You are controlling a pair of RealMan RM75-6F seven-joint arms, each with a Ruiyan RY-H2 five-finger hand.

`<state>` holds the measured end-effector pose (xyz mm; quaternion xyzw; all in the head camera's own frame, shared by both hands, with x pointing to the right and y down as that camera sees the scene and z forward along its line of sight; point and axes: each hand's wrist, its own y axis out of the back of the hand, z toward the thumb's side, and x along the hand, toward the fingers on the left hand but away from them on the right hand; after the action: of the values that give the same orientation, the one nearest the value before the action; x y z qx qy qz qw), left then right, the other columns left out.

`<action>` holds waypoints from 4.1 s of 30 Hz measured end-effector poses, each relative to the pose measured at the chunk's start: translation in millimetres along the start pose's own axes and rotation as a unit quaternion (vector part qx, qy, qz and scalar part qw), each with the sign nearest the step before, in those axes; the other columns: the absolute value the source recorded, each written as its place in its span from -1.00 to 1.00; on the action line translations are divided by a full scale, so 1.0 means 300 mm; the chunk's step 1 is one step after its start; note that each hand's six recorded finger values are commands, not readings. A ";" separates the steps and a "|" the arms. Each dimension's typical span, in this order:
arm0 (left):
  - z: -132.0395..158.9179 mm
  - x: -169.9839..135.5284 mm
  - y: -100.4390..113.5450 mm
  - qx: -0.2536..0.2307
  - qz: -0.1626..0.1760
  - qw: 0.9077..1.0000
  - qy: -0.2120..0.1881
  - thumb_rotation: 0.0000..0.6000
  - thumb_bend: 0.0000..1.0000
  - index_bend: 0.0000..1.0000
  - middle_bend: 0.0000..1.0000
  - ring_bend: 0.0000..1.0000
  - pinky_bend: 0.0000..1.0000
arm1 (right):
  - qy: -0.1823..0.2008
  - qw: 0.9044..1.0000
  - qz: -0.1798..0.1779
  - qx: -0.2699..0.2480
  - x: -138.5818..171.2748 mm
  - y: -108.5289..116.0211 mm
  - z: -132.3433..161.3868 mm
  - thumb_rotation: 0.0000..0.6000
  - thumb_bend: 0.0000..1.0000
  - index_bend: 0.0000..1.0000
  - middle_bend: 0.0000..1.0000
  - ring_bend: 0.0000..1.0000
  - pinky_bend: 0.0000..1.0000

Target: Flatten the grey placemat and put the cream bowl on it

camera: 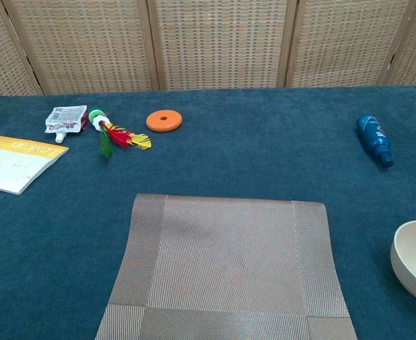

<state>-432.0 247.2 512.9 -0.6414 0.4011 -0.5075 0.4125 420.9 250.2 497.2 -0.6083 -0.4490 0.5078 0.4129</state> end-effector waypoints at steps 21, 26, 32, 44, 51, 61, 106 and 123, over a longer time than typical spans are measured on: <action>0.187 0.045 -0.204 0.004 -0.076 0.987 -0.143 1.00 -0.82 -0.62 -1.00 -1.00 -1.00 | -0.009 1.000 0.022 -0.004 -0.013 -0.029 -0.009 1.00 -1.00 -1.00 -1.00 -1.00 -1.00; 0.306 0.091 -0.337 0.014 -0.093 0.968 -0.231 1.00 -0.76 -0.36 -1.00 -1.00 -1.00 | -0.018 0.999 0.031 -0.010 -0.022 -0.040 -0.025 1.00 -1.00 -1.00 -1.00 -1.00 -1.00; 0.464 0.128 -0.482 0.031 -0.102 0.936 -0.335 1.00 -0.72 -0.21 -1.00 -1.00 -1.00 | -0.024 0.999 0.038 -0.014 -0.034 -0.048 -0.036 1.00 -1.00 -1.00 -1.00 -1.00 -1.00; 0.563 0.121 -0.597 0.058 -0.117 0.910 -0.394 1.00 -0.56 -0.21 -1.00 -1.00 -1.00 | -0.027 0.999 0.040 -0.021 -0.039 -0.045 -0.046 1.00 -1.00 -1.00 -1.00 -1.00 -1.00; 0.596 0.104 -0.635 0.065 -0.124 0.900 -0.413 1.00 -0.55 -0.21 -1.00 -1.00 -1.00 | -0.028 0.999 0.039 -0.023 -0.041 -0.042 -0.049 1.00 -1.00 -1.00 -1.00 -1.00 -1.00; 0.629 0.104 -0.670 0.070 -0.126 0.897 -0.419 1.00 -0.56 -0.21 -1.00 -1.00 -1.00 | -0.030 0.998 0.038 -0.030 -0.043 -0.036 -0.055 1.00 -1.00 -1.00 -1.00 -1.00 -1.00; 0.701 0.223 -0.635 0.016 -0.128 0.921 -0.367 1.00 0.16 0.58 -1.00 -1.00 -1.00 | -0.027 0.998 0.039 -0.042 -0.048 -0.031 -0.056 1.00 -1.00 -1.00 -1.00 -1.00 -1.00; 0.674 0.738 -0.411 -0.108 -0.117 0.966 -0.206 1.00 0.19 0.60 -1.00 -1.00 -1.00 | -0.054 0.997 0.040 -0.027 -0.074 -0.048 -0.089 1.00 -1.00 -0.98 -1.00 -1.00 -1.00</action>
<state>-185.5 107.0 670.1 -0.8153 0.2822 -0.3627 0.3523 443.6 231.3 520.4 -0.6085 -0.4594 0.5439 0.3506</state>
